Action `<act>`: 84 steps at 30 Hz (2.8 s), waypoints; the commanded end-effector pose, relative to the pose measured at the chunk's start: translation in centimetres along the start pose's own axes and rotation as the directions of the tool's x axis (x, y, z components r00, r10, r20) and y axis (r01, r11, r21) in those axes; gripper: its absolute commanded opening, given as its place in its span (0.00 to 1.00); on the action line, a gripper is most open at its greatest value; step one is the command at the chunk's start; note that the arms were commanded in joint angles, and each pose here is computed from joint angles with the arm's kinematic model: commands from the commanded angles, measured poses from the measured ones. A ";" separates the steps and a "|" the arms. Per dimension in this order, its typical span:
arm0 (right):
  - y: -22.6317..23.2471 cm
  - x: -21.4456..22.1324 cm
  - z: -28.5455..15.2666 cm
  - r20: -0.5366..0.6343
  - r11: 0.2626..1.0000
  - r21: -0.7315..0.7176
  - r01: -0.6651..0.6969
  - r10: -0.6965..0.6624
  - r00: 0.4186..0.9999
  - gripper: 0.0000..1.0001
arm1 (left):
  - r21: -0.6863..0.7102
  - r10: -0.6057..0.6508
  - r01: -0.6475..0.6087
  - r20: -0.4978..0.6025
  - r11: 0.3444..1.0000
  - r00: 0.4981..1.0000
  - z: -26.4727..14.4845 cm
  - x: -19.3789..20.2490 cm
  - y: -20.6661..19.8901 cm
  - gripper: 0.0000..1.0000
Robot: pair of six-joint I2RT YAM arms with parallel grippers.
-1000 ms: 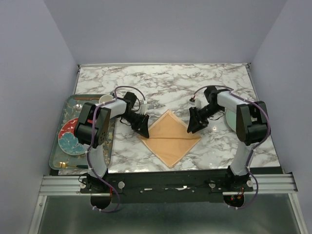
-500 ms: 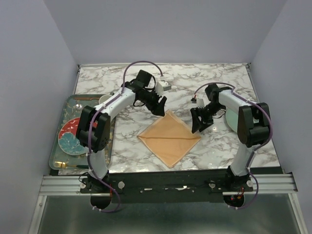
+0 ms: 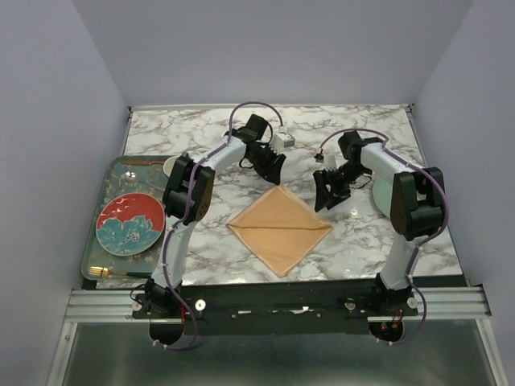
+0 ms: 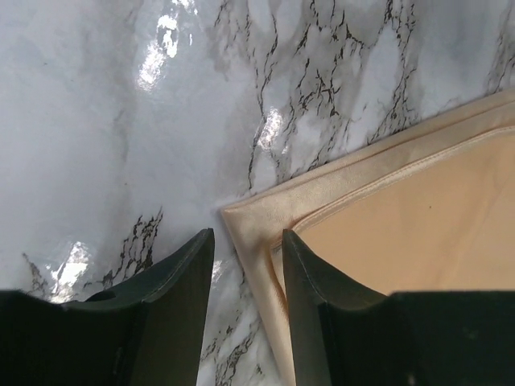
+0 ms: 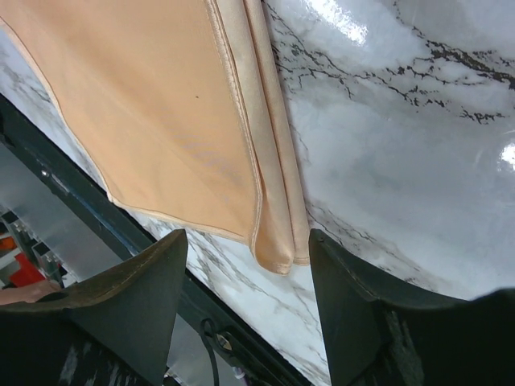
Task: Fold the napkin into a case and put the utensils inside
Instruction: Pick up the upper triangle-folded napkin from the center of the board.
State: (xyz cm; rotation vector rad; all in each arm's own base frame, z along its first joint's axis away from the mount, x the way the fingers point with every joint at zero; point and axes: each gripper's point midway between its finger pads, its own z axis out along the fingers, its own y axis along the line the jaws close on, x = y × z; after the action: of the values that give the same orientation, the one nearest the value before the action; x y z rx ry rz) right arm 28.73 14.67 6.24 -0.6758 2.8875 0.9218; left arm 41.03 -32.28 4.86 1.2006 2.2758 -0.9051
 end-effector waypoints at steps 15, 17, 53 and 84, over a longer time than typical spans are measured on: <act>-1.1 -0.4 0.9 -0.017 0.998 -0.058 0.020 -0.021 1.000 0.77 | 0.166 -0.200 0.204 -0.042 0.965 0.979 0.6 3.2 -2.4 0.18; -1.2 -0.1 1.1 -0.027 0.998 -0.068 0.014 -0.016 1.000 0.78 | 0.160 -0.214 0.217 -0.031 0.963 0.976 0.3 3.6 -2.1 0.13; -1.3 5.9 4.9 -0.291 0.966 -0.070 -0.248 0.218 0.932 0.61 | 0.138 -0.174 0.155 0.137 0.978 0.975 -3.6 2.3 -3.3 0.00; 0.5 -1.1 0.3 0.013 0.997 -0.064 0.030 -0.029 0.999 0.01 | 0.101 0.035 -0.062 0.247 0.993 0.968 -8.3 -0.4 -5.8 0.00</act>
State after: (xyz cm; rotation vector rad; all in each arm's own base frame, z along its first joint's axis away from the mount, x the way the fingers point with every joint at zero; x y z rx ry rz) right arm 26.87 15.35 4.48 -0.5988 2.9971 1.1142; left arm 35.95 -29.17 10.53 1.0268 2.1456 -1.1327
